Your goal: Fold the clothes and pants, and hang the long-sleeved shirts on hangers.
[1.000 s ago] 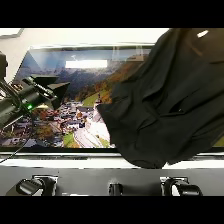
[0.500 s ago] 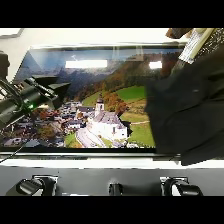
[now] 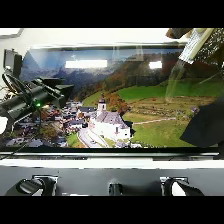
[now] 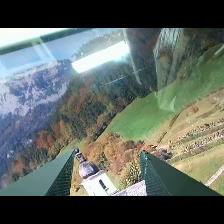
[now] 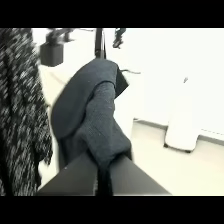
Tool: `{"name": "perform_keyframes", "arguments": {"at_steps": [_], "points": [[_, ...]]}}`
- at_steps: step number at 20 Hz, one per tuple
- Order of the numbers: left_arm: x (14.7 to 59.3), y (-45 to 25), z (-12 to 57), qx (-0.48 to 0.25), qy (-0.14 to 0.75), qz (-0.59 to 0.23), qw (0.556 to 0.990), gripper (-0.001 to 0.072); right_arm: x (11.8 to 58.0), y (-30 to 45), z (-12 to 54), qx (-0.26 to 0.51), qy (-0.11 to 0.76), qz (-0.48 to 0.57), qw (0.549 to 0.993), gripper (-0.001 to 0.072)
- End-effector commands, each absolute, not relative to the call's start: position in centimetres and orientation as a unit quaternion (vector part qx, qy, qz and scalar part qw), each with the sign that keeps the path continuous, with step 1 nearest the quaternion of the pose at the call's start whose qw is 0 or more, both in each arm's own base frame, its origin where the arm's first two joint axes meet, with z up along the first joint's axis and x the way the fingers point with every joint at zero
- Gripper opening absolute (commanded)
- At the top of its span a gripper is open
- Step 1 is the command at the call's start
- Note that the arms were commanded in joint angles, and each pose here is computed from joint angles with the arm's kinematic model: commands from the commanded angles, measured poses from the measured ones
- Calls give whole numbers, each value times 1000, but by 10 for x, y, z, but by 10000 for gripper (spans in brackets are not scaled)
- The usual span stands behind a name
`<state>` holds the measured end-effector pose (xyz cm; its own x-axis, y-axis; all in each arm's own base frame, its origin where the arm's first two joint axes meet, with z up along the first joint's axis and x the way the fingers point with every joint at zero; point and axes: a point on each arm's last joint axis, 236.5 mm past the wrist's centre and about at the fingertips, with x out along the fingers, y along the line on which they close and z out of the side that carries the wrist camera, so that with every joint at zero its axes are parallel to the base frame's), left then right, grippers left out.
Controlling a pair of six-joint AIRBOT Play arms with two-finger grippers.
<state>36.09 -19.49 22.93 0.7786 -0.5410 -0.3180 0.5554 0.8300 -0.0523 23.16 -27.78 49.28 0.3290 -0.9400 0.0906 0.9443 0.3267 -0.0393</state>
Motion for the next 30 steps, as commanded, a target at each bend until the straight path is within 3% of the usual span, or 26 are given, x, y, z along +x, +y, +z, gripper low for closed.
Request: {"name": "perform_keyframes", "arguments": {"at_steps": [1, 7, 17, 20, 30], "points": [[365, -197, 221, 24, 171, -291, 941, 475, 234, -291, 528, -57, -76, -585, 806, 19], [367, -197, 217, 2, 183, -286, 941, 475, 242, -282, 549, -105, -92, -564, 814, 19], [367, -197, 217, 2, 183, -286, 941, 475, 232, -284, 566, -162, -100, -593, 782, 19], [367, -197, 217, 2, 183, -286, 940, 475, 215, -310, 559, -130, -110, -619, 766, 19], [366, -198, 217, 2, 184, -287, 940, 475, 195, -359, 521, -33, -96, -627, 773, 21]]}}
